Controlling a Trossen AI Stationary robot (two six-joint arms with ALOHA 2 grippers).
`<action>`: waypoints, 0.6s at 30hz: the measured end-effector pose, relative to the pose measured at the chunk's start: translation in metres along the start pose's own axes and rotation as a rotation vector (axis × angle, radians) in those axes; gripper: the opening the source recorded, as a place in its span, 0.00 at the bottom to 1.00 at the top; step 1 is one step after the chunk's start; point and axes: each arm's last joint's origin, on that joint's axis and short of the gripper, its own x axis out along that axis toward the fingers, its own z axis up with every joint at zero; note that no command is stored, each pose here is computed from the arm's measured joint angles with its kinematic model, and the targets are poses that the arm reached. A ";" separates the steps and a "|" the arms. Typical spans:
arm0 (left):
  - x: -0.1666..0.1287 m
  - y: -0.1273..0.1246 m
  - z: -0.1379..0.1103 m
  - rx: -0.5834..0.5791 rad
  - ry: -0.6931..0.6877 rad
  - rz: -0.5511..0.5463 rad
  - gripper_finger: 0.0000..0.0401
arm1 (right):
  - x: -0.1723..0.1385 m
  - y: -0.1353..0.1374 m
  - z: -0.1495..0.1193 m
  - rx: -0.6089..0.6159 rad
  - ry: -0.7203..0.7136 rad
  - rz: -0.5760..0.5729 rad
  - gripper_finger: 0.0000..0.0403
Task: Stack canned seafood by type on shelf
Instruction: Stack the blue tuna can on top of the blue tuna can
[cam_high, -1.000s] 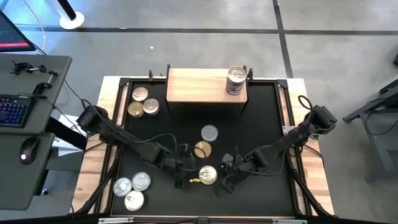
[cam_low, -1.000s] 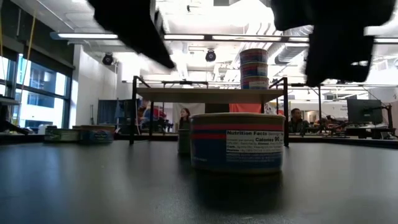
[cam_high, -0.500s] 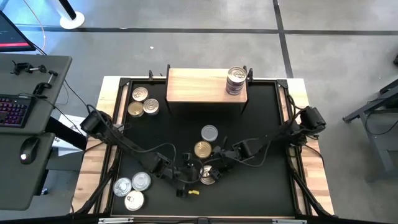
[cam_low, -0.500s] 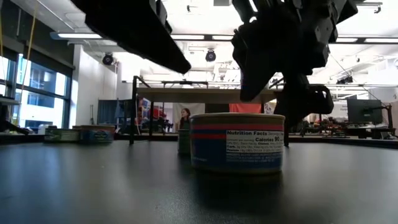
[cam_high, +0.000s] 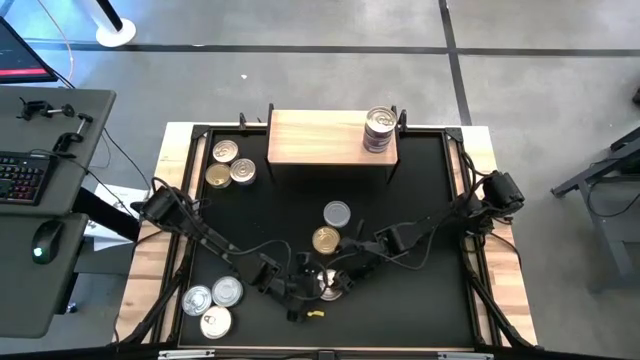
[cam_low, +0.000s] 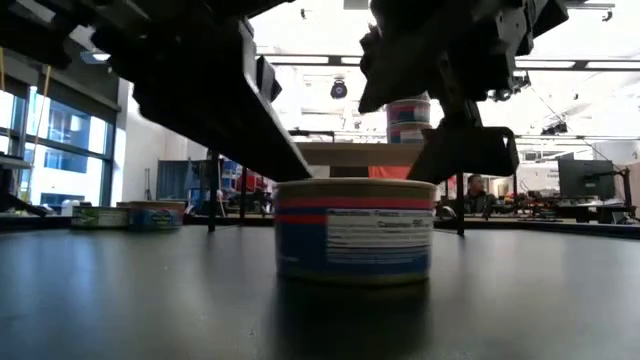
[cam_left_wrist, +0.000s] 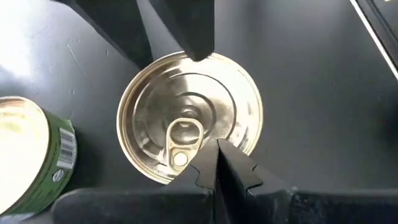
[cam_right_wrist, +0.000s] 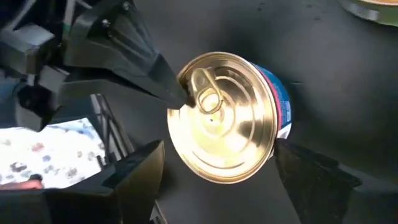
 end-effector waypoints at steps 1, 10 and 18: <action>0.000 0.000 -0.001 0.004 0.006 0.007 0.00 | 0.000 0.001 0.000 -0.003 -0.001 0.012 0.72; -0.002 0.003 -0.006 0.019 0.059 0.079 0.00 | -0.002 0.016 0.004 0.004 -0.015 0.180 0.66; -0.004 0.004 -0.006 0.023 0.064 0.086 0.00 | -0.026 0.015 0.000 -0.051 -0.017 0.072 0.55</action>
